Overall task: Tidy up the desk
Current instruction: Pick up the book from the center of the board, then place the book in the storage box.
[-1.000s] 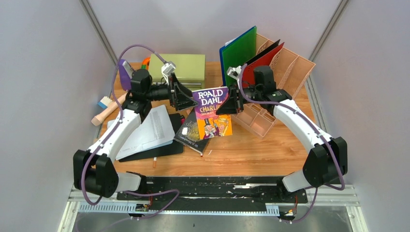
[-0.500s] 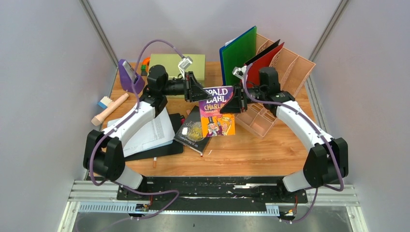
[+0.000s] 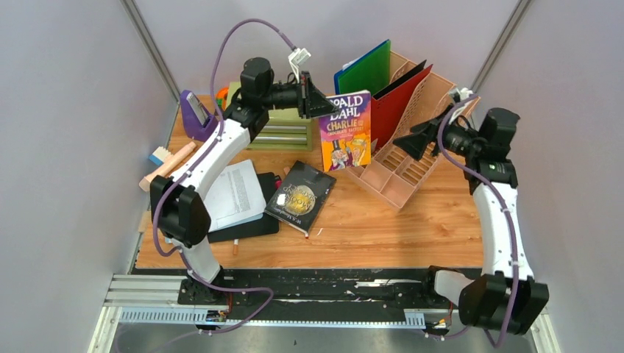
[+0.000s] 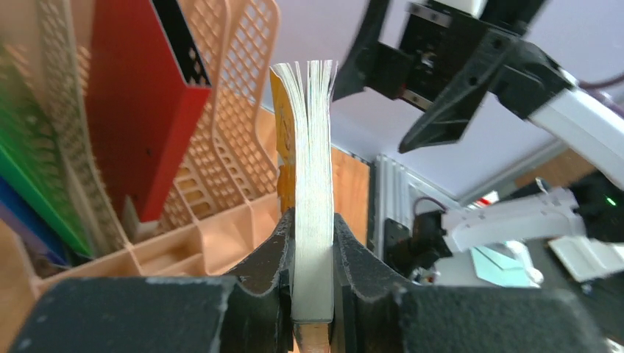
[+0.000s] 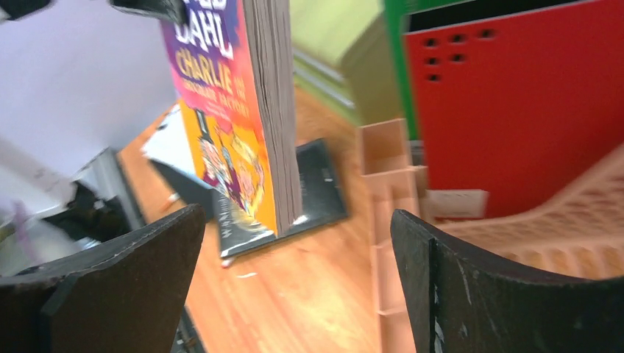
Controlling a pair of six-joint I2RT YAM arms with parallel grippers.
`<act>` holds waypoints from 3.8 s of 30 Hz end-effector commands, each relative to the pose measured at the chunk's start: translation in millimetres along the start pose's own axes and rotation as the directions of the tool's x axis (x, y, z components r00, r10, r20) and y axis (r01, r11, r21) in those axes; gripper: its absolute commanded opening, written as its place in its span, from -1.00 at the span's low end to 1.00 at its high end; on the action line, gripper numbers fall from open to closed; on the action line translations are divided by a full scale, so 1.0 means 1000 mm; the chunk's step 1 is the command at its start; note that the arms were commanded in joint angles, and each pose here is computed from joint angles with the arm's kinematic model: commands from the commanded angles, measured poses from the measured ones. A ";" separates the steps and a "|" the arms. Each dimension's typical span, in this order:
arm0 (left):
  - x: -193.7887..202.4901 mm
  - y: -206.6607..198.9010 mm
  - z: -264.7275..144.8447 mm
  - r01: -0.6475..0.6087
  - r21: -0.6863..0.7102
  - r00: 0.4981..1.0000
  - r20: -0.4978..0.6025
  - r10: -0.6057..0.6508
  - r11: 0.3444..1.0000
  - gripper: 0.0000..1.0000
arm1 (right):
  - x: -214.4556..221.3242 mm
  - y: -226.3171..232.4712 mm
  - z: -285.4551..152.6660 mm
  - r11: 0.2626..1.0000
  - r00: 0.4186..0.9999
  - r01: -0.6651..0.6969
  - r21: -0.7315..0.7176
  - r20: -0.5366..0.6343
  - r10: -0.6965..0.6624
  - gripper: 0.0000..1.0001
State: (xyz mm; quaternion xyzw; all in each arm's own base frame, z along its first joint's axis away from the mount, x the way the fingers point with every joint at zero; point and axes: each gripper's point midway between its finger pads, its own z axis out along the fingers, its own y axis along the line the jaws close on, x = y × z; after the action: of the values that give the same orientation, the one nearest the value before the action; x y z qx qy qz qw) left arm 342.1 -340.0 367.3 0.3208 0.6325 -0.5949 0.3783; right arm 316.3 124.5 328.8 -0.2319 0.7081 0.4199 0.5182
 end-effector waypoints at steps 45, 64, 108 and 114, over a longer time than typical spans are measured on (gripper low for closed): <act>-0.050 0.074 0.221 -0.431 -0.510 0.798 0.168 0.578 0.744 -1.00 | 0.008 -0.090 -0.143 0.781 0.982 0.012 0.624 0.138 -0.126 1.00; -0.004 0.105 0.249 -0.389 -0.587 0.809 0.151 0.568 0.710 -1.00 | 0.013 -0.092 -0.142 0.785 0.984 0.002 0.620 0.137 -0.110 1.00; 0.103 -0.001 0.064 -0.688 -0.173 0.652 -0.574 0.495 0.705 1.00 | 0.021 -0.055 -0.116 0.913 0.987 0.037 0.405 0.126 -0.096 1.00; 0.178 0.017 -0.036 -0.741 -0.047 0.433 -0.795 0.424 0.670 1.00 | 0.030 -0.026 -0.087 0.958 0.983 0.142 0.251 0.079 -0.166 1.00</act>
State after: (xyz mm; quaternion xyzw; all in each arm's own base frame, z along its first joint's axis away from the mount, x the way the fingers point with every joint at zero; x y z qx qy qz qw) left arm 285.8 -378.4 268.5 0.5696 0.6739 -0.1782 0.4356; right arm 287.6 11.8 291.2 -0.1170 0.7388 0.2763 0.6035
